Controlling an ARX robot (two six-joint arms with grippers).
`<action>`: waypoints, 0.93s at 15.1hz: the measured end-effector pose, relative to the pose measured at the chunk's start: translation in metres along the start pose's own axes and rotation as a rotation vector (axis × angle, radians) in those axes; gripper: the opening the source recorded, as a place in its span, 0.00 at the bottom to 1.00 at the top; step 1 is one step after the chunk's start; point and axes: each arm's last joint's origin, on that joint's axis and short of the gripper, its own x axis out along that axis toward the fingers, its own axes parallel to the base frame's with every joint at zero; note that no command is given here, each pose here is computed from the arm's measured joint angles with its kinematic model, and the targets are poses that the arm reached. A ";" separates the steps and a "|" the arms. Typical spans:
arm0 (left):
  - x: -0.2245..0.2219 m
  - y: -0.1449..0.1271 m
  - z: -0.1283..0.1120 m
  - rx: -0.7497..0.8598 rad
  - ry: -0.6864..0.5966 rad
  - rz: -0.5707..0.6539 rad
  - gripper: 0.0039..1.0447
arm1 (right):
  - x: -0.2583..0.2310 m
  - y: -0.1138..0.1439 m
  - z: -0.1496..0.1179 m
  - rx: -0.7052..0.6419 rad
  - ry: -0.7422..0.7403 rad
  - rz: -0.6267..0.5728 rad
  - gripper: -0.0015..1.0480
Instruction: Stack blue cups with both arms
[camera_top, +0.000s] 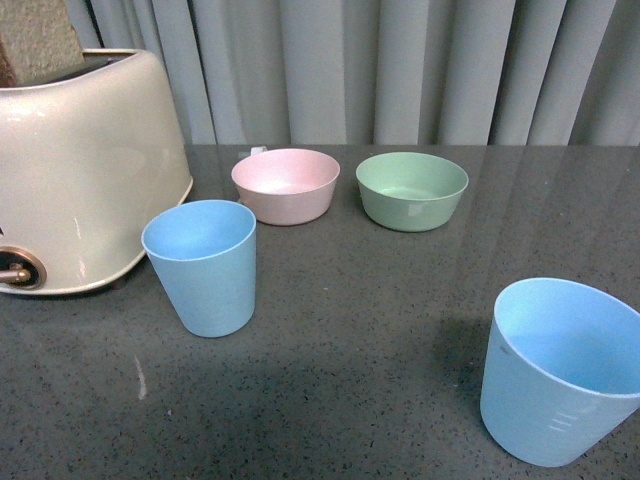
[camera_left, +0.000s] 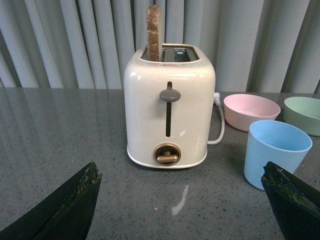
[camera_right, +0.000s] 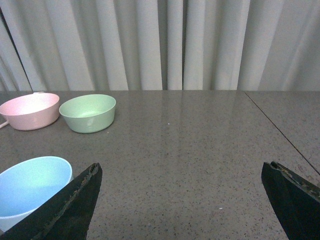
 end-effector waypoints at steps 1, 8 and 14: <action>0.000 0.000 0.000 0.000 0.000 0.000 0.94 | 0.000 0.000 0.000 0.000 0.000 0.000 0.94; 0.000 0.000 0.000 0.000 0.000 0.000 0.94 | 0.000 0.000 0.000 0.000 0.000 0.000 0.94; 0.000 0.000 0.000 0.000 0.000 0.000 0.94 | 0.000 0.000 0.000 0.000 0.000 0.000 0.94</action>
